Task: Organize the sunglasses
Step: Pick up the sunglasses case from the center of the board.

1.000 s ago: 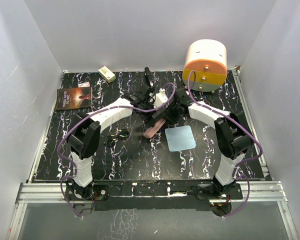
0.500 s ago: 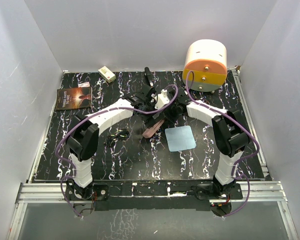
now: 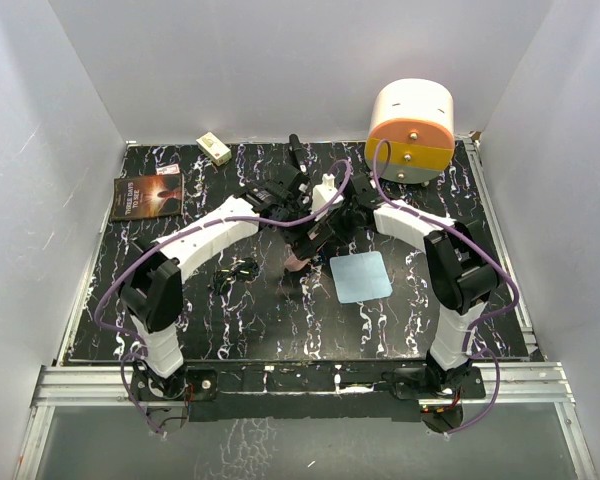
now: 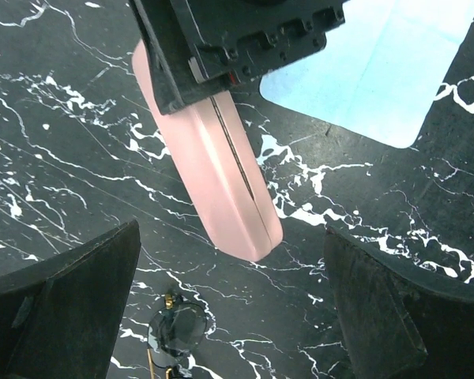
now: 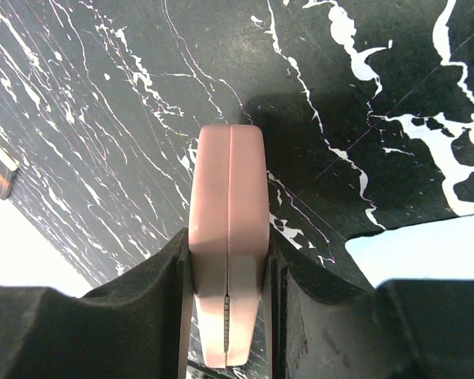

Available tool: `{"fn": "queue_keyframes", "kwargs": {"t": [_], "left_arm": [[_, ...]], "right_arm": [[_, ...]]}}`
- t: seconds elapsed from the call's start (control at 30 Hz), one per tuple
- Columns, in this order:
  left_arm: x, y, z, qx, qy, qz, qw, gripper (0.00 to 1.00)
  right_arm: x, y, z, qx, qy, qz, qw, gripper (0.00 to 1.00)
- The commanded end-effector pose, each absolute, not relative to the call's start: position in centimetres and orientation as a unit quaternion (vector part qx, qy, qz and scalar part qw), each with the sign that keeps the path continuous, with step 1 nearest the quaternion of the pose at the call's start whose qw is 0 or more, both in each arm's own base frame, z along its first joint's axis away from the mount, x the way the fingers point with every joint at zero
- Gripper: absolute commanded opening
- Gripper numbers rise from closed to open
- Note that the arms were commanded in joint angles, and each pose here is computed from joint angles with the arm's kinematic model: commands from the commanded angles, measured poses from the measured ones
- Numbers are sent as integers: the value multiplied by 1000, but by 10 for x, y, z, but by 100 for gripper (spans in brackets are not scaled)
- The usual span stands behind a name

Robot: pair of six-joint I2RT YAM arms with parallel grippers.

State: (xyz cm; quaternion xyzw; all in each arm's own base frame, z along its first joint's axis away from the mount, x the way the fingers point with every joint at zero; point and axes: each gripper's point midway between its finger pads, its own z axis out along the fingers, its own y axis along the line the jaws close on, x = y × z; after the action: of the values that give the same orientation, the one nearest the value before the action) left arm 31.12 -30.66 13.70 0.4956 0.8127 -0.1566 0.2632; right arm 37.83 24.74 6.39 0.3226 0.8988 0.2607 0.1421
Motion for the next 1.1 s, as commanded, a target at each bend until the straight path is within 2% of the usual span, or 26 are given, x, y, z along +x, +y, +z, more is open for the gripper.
{"fn": "queue_keyframes", "kwargs": {"t": [0.0, 0.27, 0.63, 0.83, 0.9, 1.07], "left_arm": [[295, -310, 128, 494, 819, -182, 229, 97], [284, -319, 111, 505, 817, -184, 211, 97], [310, -303, 76, 527, 821, -87, 202, 97], [319, -294, 74, 531, 817, -55, 216, 96], [319, -294, 76, 534, 814, -56, 220, 86], [318, -301, 82, 529, 815, -71, 224, 31]], "right_arm": [[409, 260, 101, 321, 876, 310, 182, 7], [412, 264, 104, 321, 874, 317, 181, 7], [397, 278, 109, 320, 856, 377, 148, 7], [401, 270, 122, 321, 851, 382, 165, 7], [402, 269, 125, 319, 850, 383, 168, 7], [401, 270, 124, 301, 856, 385, 168, 7]]}}
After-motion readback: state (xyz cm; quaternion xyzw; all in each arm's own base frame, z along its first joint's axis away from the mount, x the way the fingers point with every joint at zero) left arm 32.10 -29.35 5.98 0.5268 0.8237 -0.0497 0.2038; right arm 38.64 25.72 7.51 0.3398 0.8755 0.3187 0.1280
